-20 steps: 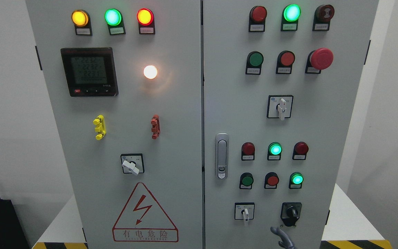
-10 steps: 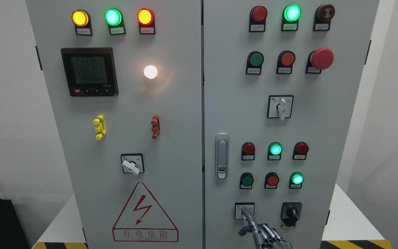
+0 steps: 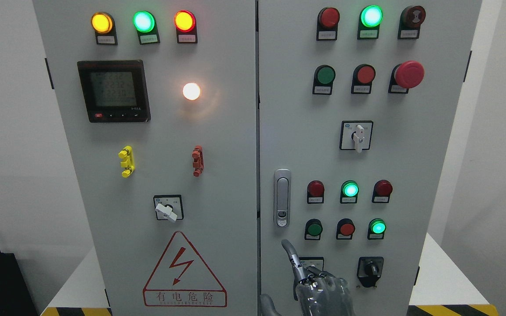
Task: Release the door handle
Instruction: 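Raise the right hand toward the lower end of the silver door handle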
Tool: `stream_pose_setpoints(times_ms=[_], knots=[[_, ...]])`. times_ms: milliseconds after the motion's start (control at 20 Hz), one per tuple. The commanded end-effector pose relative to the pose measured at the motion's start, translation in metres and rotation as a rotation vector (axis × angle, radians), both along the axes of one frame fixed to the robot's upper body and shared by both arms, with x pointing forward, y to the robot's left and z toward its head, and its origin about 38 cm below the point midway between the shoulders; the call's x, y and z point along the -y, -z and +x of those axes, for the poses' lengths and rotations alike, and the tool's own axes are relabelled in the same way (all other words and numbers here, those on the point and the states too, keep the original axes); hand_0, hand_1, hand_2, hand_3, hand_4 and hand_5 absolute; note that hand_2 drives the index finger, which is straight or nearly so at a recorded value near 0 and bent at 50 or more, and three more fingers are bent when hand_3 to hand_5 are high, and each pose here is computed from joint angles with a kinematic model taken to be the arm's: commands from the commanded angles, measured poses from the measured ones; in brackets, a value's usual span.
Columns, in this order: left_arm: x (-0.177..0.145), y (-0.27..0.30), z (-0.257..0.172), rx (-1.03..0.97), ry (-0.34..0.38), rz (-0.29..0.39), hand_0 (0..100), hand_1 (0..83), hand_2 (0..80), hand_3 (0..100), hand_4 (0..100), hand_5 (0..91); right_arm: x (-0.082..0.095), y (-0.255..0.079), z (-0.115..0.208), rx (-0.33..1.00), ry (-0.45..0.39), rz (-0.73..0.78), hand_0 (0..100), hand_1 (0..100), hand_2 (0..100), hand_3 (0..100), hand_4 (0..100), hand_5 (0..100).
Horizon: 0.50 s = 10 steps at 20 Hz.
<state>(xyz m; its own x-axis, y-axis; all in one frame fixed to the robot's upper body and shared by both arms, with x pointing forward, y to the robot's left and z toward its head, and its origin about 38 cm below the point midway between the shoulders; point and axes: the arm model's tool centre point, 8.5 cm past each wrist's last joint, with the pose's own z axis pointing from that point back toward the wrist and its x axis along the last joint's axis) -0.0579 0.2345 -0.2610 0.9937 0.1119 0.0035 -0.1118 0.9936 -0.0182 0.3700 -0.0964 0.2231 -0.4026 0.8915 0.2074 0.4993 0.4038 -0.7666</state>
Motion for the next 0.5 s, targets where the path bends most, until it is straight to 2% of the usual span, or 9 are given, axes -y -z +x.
stream_pose_setpoints(times_ms=[0,450], knots=[[0.0,-0.001,-0.007,-0.02,0.013,-0.003,12,38.9,0.0,0,0,0.0,-0.018,-0.007,0.009,-0.034,0.004,-0.016,34,39,0,100,100,100],[0.0,-0.001,-0.007,-0.02,0.013,-0.003,12,38.9,0.0,0,0,0.0,-0.013,-0.002,0.027,-0.092,0.055,-0.031,36,39,0,100,100,100]])
